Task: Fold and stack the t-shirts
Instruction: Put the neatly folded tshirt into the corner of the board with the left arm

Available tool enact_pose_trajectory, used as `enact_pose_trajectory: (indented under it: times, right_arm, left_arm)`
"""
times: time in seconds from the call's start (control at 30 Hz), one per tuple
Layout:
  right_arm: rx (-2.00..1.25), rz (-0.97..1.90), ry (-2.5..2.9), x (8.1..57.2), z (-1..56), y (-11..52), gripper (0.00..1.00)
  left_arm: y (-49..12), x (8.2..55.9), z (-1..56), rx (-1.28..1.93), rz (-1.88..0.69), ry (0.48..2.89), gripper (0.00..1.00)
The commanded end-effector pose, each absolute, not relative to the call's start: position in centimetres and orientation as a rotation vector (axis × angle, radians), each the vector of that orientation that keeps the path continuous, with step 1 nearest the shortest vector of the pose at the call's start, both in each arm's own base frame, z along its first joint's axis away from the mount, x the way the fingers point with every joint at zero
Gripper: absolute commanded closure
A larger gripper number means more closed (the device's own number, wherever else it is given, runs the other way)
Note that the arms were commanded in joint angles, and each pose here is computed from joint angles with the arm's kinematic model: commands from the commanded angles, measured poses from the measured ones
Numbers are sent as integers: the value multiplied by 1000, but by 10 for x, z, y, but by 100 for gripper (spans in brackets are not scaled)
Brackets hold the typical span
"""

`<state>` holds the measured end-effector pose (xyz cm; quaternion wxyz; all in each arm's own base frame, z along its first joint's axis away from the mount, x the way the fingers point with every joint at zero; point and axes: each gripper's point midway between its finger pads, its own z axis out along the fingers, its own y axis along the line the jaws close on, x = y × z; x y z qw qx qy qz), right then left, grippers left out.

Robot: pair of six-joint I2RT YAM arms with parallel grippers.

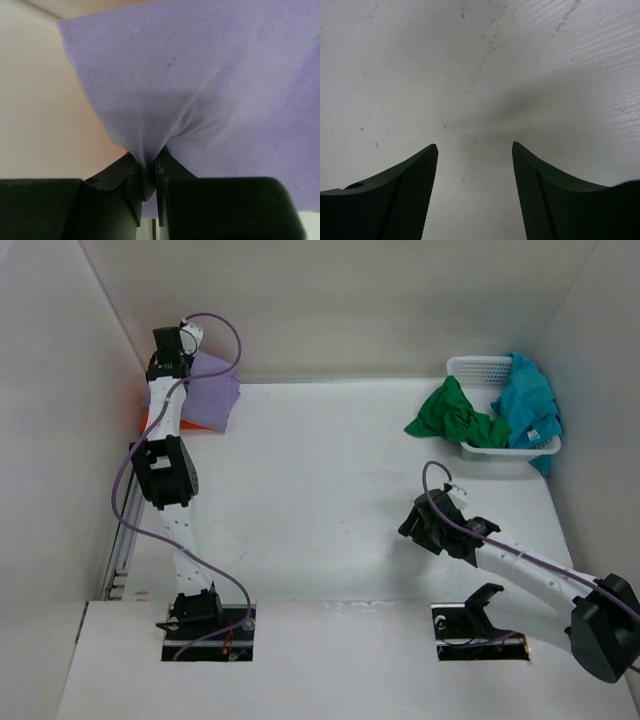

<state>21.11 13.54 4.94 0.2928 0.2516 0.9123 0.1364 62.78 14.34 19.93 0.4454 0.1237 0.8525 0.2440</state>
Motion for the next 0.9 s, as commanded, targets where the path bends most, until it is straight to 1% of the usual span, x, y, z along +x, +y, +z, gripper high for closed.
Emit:
enact_pose_trajectory:
  times: [0.0, 0.03, 0.2, 0.27, 0.3, 0.43, 0.57, 0.63, 0.73, 0.87]
  right_arm:
    - [637, 385, 2419, 220, 60, 142, 34]
    - [633, 383, 2424, 220, 59, 143, 34]
    - [602, 392, 2445, 224, 60, 150, 34]
    - [600, 391, 2446, 227, 62, 152, 34]
    - [598, 391, 2445, 228, 62, 153, 33]
    - [574, 422, 2433, 230, 72, 162, 33]
    - [552, 452, 2392, 230, 94, 163, 34]
    - [545, 452, 2354, 230, 112, 158, 34]
    - [520, 430, 2308, 225, 143, 143, 34]
    - [484, 358, 2253, 215, 188, 115, 34]
  left_arm:
    - [169, 644, 227, 269, 692, 2007, 89]
    - [177, 647, 225, 258, 709, 2006, 85]
    - [214, 651, 228, 241, 878, 1981, 56]
    - [227, 649, 237, 232, 953, 1954, 49]
    - [231, 647, 242, 227, 976, 1946, 48]
    - [222, 628, 263, 234, 952, 1941, 45]
    - [173, 597, 289, 286, 818, 1935, 39]
    - [127, 572, 298, 360, 697, 1948, 37]
    - [69, 533, 296, 469, 512, 1996, 35]
    - [-4, 468, 277, 571, 175, 2126, 34]
